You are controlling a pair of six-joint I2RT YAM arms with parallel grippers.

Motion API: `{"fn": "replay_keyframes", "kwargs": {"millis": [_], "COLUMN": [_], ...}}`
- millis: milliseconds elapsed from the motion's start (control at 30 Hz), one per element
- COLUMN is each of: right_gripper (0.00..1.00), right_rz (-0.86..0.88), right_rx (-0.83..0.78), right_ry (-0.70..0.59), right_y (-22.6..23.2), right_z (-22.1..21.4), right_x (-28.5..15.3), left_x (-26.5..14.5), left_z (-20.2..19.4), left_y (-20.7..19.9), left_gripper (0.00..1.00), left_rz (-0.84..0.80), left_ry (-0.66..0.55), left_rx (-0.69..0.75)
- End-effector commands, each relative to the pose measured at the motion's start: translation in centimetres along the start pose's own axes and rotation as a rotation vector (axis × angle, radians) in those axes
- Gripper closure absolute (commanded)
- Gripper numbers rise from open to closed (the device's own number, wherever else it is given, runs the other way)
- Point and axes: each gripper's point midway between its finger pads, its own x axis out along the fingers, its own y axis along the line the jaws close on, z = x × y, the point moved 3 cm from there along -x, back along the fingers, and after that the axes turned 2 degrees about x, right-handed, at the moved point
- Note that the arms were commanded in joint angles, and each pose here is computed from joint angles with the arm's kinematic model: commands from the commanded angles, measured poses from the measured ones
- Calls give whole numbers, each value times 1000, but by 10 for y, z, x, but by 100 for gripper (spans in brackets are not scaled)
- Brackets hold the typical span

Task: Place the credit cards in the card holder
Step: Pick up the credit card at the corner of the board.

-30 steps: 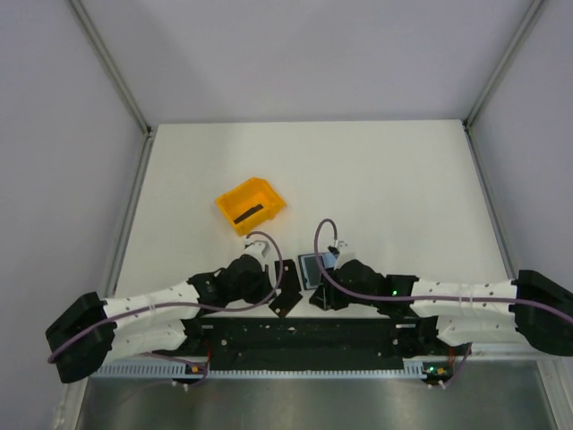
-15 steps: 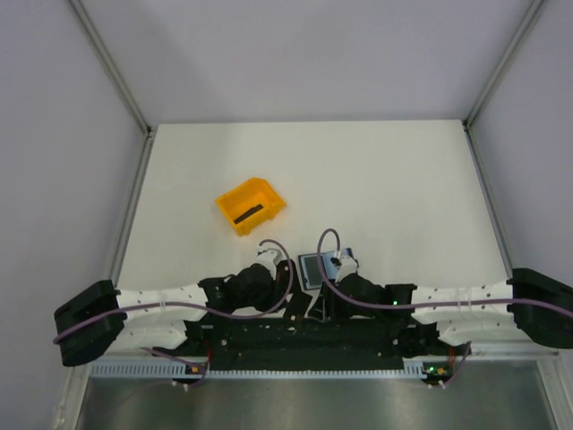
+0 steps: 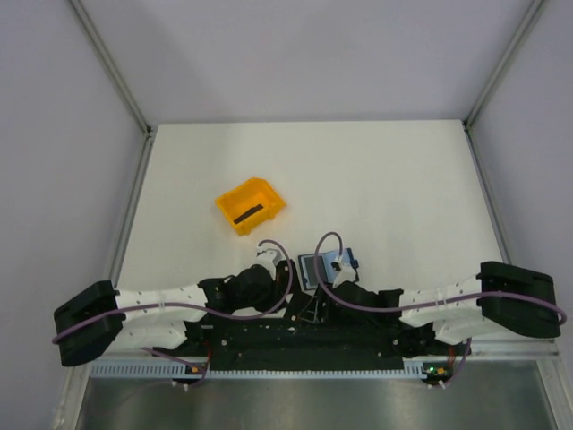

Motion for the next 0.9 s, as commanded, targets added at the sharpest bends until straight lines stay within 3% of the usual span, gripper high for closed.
{"fn": "replay_keyframes", "kwargs": {"millis": [0, 233, 500, 633, 733, 867], "right_gripper": [46, 46, 51, 64, 81, 97], "right_rz": [15, -41, -9, 17, 21, 36], "right_rx": [53, 93, 249, 270, 265, 229], "right_ry": [-20, -2, -85, -90, -90, -135], "right_y": [1, -5, -22, -21, -23, -16], "right_z": [-5, -16, -13, -16, -21, -18], "right_x": [9, 14, 22, 30, 32, 23], "left_x": [0, 1, 2, 2, 0, -14], "left_z": [-7, -11, -11, -11, -10, 6], "left_y": [6, 5, -2, -3, -4, -2], "left_gripper": [100, 100, 100, 100, 100, 100], "left_rz": [23, 23, -3, -7, -7, 49], "left_ry": [18, 36, 29, 30, 26, -41], "left_rx": [11, 18, 17, 17, 12, -7]}}
